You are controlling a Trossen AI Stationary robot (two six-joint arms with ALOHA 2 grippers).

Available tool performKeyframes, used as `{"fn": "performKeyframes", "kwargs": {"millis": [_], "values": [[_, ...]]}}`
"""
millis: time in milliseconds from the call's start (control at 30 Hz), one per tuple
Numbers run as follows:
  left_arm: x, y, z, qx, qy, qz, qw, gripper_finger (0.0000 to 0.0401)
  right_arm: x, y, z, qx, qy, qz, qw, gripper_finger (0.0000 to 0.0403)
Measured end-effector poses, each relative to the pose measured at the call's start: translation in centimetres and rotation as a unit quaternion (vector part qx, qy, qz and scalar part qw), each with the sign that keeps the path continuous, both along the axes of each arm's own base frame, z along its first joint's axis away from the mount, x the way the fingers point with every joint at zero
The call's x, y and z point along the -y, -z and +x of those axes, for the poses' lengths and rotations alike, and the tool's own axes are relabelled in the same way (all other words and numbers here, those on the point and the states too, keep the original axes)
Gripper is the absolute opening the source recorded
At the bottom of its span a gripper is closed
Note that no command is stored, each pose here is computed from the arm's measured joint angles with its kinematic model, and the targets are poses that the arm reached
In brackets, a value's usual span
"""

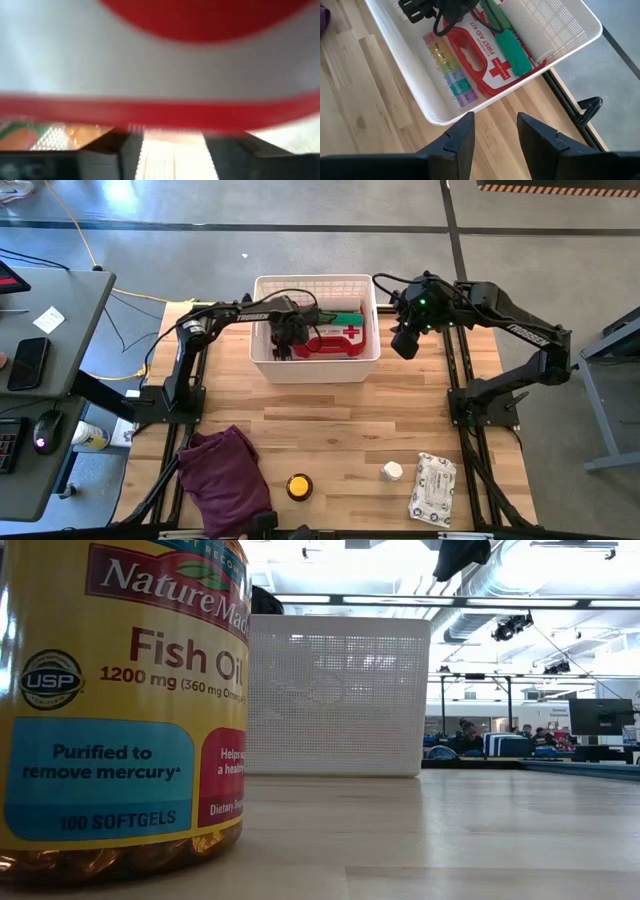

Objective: Pick & place medical supplies in basket/bin
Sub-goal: Put the orange pill bottle into the white bin

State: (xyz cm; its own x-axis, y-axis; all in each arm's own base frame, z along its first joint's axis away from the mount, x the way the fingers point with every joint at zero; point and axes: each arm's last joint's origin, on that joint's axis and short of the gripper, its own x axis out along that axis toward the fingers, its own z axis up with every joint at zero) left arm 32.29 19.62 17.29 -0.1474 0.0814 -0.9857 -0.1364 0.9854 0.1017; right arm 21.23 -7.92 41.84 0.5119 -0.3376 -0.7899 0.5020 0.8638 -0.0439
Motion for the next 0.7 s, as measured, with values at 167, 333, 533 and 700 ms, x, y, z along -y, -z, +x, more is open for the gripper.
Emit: {"fn": "performKeyframes", "kwargs": {"millis": [167,333,533,700], "values": [[-0.1,-1.4,0.2,-0.008,0.0,-0.005,1.0,0.0141,0.0,0.0,0.0,0.0,0.0,0.0,1.0,0.0138],[-0.2,-3.0,0.3,-0.011,0.0,-0.01,1.0,0.006,0.0,0.0,0.0,0.0,0.0,0.0,1.0,0.0138],[-0.6,-5.0,0.9,0.013,-0.005,-0.003,1.0,0.0024,0.0,0.0,0.0,0.0,0.0,0.0,1.0,0.0138],[-1.2,-5.4,1.5,0.026,-0.011,0.056,0.998,0.0121,0.0,0.0,0.0,0.001,0.002,0.001,1.0,0.0138]]}}
